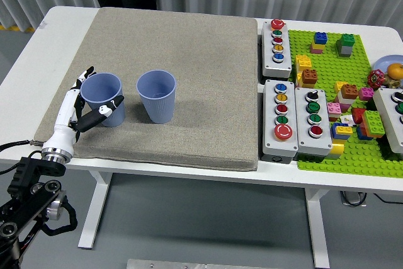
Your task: Pick cup pour cup place
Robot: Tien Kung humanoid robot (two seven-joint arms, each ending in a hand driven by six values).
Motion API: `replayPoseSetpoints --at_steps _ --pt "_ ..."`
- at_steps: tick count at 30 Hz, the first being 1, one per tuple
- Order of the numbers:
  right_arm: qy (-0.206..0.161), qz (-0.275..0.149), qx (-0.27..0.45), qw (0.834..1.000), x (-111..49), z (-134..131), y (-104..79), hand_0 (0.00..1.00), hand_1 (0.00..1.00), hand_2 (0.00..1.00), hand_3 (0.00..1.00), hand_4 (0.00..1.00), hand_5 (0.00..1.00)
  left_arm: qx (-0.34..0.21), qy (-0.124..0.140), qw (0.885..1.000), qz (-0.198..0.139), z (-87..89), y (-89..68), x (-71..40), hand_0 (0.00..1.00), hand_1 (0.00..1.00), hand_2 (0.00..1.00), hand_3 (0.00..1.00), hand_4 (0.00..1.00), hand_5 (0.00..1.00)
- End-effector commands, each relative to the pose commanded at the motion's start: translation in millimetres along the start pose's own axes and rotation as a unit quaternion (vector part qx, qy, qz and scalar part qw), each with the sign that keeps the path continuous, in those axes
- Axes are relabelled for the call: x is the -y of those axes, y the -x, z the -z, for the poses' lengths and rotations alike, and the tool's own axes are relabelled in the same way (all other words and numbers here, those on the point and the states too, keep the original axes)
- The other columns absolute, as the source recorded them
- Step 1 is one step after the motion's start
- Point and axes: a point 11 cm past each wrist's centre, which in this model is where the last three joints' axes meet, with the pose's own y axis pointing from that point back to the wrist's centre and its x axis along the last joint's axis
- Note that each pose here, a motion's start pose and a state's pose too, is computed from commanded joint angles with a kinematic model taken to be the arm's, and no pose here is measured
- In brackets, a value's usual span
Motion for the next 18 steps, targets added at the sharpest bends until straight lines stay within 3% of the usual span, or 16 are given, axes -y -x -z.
replayPoseSetpoints --at_steps 2,3,8,9,14,15,18 --pt "0.000 0.000 0.001 1.000 -0.1 0.3 0.1 0.706 0.632 0.584 0.571 0.002 0.107 0.001 0.002 1.000 -0.004 -1.1 -2.2 0.2 0.952 0.976 0.998 0.998 0.998 0.458" --pt "0.000 0.000 0.000 1.000 -0.1 0.4 0.1 0.706 0.632 0.584 0.571 0.002 0.103 0.000 0.003 1.000 -0.006 -1.8 -3.2 -0.1 0.983 0.996 0.998 0.998 0.998 0.506" --pt "0.000 0.000 0.000 1.000 -0.2 0.8 0.2 0.706 0.632 0.584 0.571 0.002 0.103 -0.001 0.008 1.000 -0.007 -6.9 -5.7 -3.0 0.983 0.996 0.998 0.998 0.998 0.506" --pt "0.000 0.000 0.000 1.000 -0.2 0.9 0.1 0.706 0.632 0.584 0.571 0.002 0.100 -0.004 0.012 1.000 -0.006 -10.2 -6.5 -5.0 0.998 0.998 0.998 0.998 0.998 0.553" --pt "-0.001 0.000 0.002 1.000 -0.2 1.4 -0.1 0.706 0.632 0.584 0.571 0.002 0.100 -0.025 0.039 0.999 -0.022 -29.8 -14.4 -9.2 0.998 0.998 0.998 0.998 0.998 0.553" --pt "-0.001 0.000 0.003 1.000 -0.2 1.3 -0.1 0.706 0.632 0.584 0.571 0.002 0.099 -0.028 0.041 0.998 -0.023 -31.7 -15.1 -9.3 0.998 0.998 0.998 0.998 0.998 0.826" --pt "-0.001 0.000 0.003 1.000 -0.3 1.5 -0.1 0.706 0.632 0.584 0.571 0.002 0.099 -0.080 0.075 0.993 -0.048 -56.5 -32.0 -5.4 0.998 0.998 0.998 0.998 0.998 0.826"
